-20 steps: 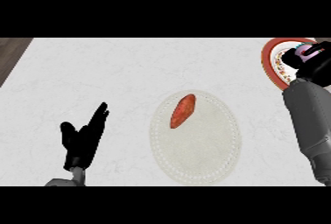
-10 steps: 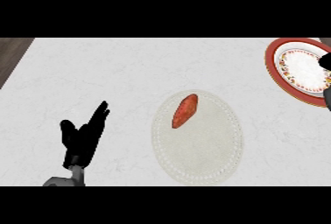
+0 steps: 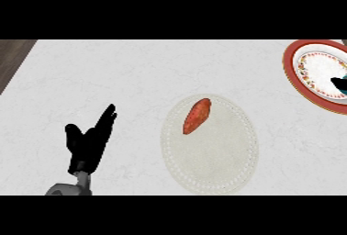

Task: Pick the cupcake from the placemat and place it in the plate

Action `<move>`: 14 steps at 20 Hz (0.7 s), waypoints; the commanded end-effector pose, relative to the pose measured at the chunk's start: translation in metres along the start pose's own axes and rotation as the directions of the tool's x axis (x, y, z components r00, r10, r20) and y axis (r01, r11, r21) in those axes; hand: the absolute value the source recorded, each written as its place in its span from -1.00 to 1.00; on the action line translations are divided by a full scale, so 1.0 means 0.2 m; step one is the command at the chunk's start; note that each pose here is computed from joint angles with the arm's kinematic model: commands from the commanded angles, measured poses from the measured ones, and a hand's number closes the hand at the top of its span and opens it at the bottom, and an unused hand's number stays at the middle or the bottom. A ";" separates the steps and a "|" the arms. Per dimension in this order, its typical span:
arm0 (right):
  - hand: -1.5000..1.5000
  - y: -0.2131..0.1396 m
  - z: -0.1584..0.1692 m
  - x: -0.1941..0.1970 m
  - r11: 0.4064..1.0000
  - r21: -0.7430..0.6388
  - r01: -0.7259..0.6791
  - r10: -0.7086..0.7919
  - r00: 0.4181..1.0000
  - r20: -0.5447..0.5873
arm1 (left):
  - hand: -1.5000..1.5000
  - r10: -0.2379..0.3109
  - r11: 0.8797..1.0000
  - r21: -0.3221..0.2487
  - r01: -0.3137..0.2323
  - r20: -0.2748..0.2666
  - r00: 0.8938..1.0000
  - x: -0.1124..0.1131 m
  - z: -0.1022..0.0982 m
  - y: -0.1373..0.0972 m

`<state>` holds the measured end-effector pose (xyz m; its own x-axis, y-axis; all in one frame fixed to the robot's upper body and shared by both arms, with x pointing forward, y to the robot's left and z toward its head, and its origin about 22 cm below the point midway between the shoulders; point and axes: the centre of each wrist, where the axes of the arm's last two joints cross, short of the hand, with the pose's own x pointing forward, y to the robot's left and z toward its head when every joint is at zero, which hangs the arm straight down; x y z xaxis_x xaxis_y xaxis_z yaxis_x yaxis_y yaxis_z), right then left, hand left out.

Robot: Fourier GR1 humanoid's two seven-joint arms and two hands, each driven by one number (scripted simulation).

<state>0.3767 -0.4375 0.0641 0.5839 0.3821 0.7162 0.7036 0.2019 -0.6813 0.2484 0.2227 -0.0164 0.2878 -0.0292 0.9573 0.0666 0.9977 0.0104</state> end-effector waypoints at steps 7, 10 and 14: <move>-1.00 -0.05 -0.04 -0.01 0.937 -0.056 0.345 -0.338 0.934 0.114 | 0.00 0.009 1.000 -0.004 -0.009 -0.054 0.999 -0.07 0.01 0.01; -1.00 -0.07 -0.05 -0.05 0.901 -0.103 0.421 -0.414 0.906 0.086 | 0.00 0.020 1.000 0.004 -0.020 -0.061 0.998 -0.09 0.02 0.02; -1.00 -0.07 -0.05 -0.17 0.872 -0.046 0.488 -0.485 0.873 0.052 | 0.00 0.014 1.000 0.025 -0.012 -0.071 0.997 -0.09 0.06 0.10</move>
<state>0.3595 -0.4594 0.0626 0.2129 0.3306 0.9194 0.9028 0.2933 -0.3145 0.2453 0.2330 -0.0175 0.2985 -0.0179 0.9542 0.0455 0.9990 0.0045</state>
